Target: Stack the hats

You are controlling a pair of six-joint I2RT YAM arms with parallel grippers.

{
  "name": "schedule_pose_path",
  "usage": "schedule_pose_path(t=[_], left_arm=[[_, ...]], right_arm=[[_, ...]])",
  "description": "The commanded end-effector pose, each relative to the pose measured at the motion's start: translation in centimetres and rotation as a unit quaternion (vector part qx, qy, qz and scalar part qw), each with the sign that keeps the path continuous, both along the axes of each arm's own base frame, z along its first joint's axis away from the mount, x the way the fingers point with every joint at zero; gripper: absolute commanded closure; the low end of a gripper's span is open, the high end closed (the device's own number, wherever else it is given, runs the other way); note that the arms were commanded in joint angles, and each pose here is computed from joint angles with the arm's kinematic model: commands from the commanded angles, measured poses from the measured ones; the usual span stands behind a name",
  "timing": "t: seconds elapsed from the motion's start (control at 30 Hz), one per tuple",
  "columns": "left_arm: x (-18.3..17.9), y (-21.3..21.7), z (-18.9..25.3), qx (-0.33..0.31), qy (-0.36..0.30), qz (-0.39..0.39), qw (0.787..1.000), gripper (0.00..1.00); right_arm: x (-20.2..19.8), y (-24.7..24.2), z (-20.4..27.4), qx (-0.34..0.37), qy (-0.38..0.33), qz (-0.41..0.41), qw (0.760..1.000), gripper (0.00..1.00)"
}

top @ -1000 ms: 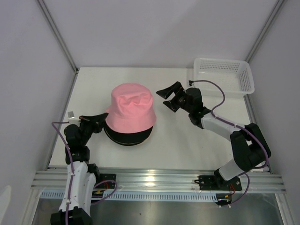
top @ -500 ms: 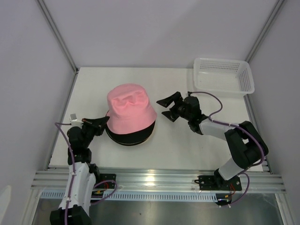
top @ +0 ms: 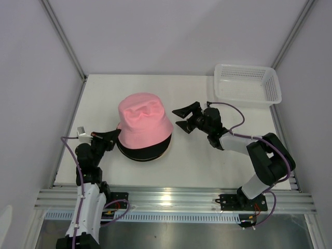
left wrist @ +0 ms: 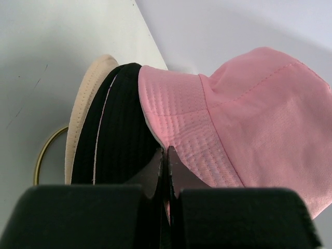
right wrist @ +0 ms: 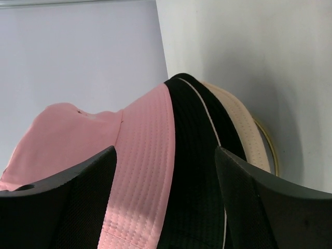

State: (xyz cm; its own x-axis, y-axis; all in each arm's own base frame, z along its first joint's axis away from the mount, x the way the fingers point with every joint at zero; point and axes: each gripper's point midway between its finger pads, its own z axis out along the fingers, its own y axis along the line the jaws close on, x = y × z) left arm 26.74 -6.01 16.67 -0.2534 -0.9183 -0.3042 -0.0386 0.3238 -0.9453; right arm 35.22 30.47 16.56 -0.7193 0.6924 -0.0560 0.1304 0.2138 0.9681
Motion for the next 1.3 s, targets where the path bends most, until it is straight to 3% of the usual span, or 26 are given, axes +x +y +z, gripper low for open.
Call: schedule_pose_path(t=[0.0, 0.5, 0.6, 0.63, 0.7, 0.73, 0.83, 1.03, 1.27], left_arm=[[0.0, 0.3, -0.6, 0.026, -0.006, 0.005, 1.0, 0.99], [-0.2, -0.4, -0.4, 0.036, -0.021, -0.01, 0.999, 0.99], [-0.2, -0.5, -0.6, 0.038, -0.017, -0.013, 0.999, 0.99], [-0.3, -0.6, -0.8, 0.039, -0.015, -0.015, 0.999, 0.99], [-0.3, -0.6, -0.6, 0.044, -0.018, -0.018, 0.999, 0.99], [-0.3, -0.6, -0.6, 0.046, -0.018, -0.018, 0.999, 0.99], [-0.3, -0.6, 0.5, 0.067, -0.033, -0.023, 0.997, 0.99], [-1.1, -0.3, 5.8, 0.164, -0.106, -0.021, 0.981, 0.99], [-2.4, 0.3, 6.7, 0.208, -0.101, -0.011, 0.973, 0.99]], right_arm=[[-0.2, 1.5, 4.0, 0.04, -0.037, 0.015, 0.998, 0.21], [-1.9, 4.7, 5.3, 0.102, -0.007, 0.06, 0.993, 0.31], [-1.6, 4.8, 5.4, 0.108, -0.01, 0.057, 0.992, 0.44], [-1.4, 4.9, 5.1, 0.106, -0.01, 0.057, 0.993, 0.56], [-1.3, 5.0, 4.6, 0.093, -0.017, 0.06, 0.994, 0.67], [-1.2, 5.0, 4.1, 0.085, -0.016, 0.059, 0.994, 0.84], [-1.0, 4.8, 3.5, 0.058, -0.036, 0.055, 0.996, 1.0], [-1.4, 3.9, 4.5, 0.008, -0.13, 0.059, 0.99, 1.0], [-1.8, 2.9, 7.7, -0.051, -0.234, 0.056, 0.969, 1.0]])
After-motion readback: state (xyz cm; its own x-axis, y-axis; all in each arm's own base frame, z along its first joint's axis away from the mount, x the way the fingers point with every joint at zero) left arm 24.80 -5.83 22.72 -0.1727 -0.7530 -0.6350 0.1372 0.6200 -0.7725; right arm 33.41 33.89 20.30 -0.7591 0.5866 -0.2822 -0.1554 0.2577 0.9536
